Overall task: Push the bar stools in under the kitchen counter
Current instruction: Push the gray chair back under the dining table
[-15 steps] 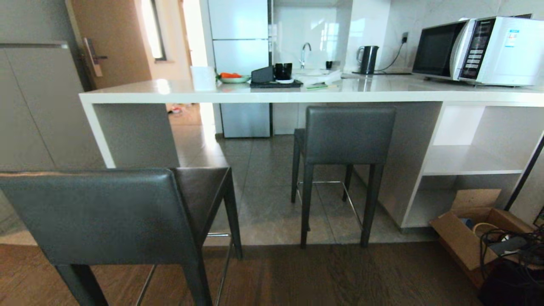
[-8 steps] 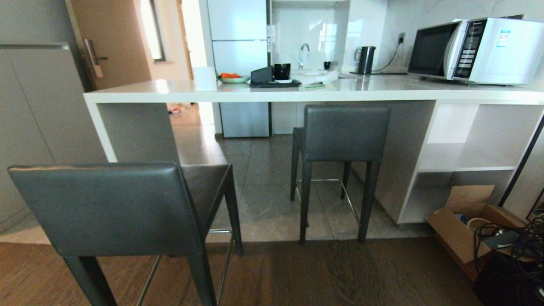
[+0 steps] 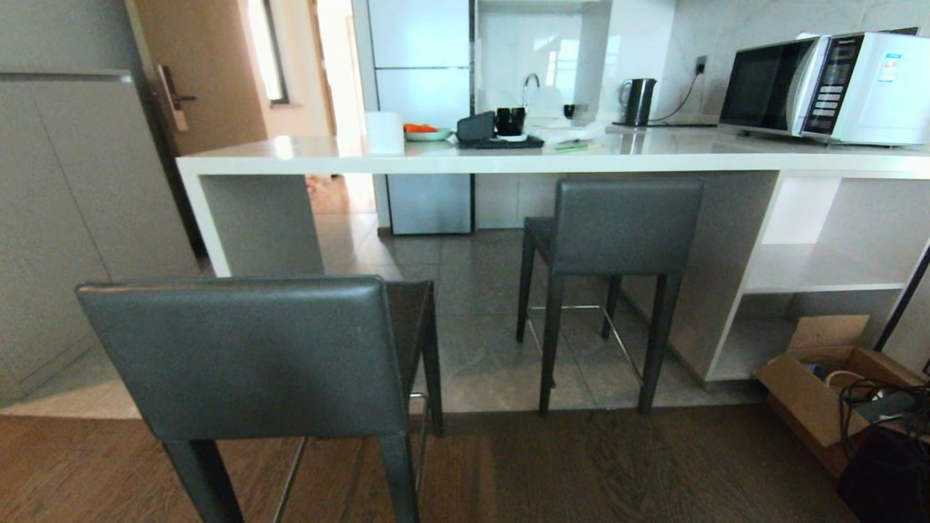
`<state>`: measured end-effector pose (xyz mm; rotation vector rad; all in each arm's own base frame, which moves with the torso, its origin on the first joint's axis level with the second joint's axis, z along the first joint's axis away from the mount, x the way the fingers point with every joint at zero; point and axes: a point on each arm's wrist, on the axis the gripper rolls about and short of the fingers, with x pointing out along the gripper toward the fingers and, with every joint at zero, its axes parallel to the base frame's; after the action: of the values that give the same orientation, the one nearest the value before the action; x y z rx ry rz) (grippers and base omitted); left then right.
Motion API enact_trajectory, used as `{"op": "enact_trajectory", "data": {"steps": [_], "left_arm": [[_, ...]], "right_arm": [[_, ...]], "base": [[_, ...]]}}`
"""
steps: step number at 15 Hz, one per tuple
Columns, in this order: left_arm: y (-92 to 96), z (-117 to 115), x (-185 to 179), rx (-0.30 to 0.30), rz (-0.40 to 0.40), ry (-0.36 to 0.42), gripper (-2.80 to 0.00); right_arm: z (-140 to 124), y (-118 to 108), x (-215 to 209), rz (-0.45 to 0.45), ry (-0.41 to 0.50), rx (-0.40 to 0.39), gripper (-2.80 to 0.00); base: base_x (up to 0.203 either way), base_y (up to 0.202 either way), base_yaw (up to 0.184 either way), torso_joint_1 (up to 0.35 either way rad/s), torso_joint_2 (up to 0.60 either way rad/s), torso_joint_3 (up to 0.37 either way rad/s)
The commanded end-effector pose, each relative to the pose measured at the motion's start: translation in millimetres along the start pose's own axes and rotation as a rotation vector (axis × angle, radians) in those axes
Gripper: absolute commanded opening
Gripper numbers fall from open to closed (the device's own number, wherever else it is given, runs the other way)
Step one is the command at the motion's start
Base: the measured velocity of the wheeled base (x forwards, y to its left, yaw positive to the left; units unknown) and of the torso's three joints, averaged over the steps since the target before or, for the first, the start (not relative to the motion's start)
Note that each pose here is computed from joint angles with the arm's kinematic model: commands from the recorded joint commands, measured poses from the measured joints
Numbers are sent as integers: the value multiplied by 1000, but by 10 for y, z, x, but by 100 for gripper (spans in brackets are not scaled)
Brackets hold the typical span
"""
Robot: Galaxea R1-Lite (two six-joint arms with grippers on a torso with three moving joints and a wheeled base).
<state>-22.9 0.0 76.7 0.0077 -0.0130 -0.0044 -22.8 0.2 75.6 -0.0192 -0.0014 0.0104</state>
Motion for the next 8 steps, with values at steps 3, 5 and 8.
{"op": "enact_trajectory", "data": {"steps": [3, 5, 8], "left_arm": [[0, -25, 6, 0, 0, 8, -280], [0, -25, 6, -2, 0, 8, -280], [0, -25, 6, -2, 0, 8, -280]], "right_arm": [[-25, 0, 7, -1, 9, 2, -280], [-25, 0, 8, -4, 11, 9, -280], [-25, 0, 8, -4, 11, 9, -280]], "base": [[0, 196, -5, 2, 3, 5], [0, 197, -1, 1, 2, -1], [0, 195, -2, 2, 3, 3]]}}
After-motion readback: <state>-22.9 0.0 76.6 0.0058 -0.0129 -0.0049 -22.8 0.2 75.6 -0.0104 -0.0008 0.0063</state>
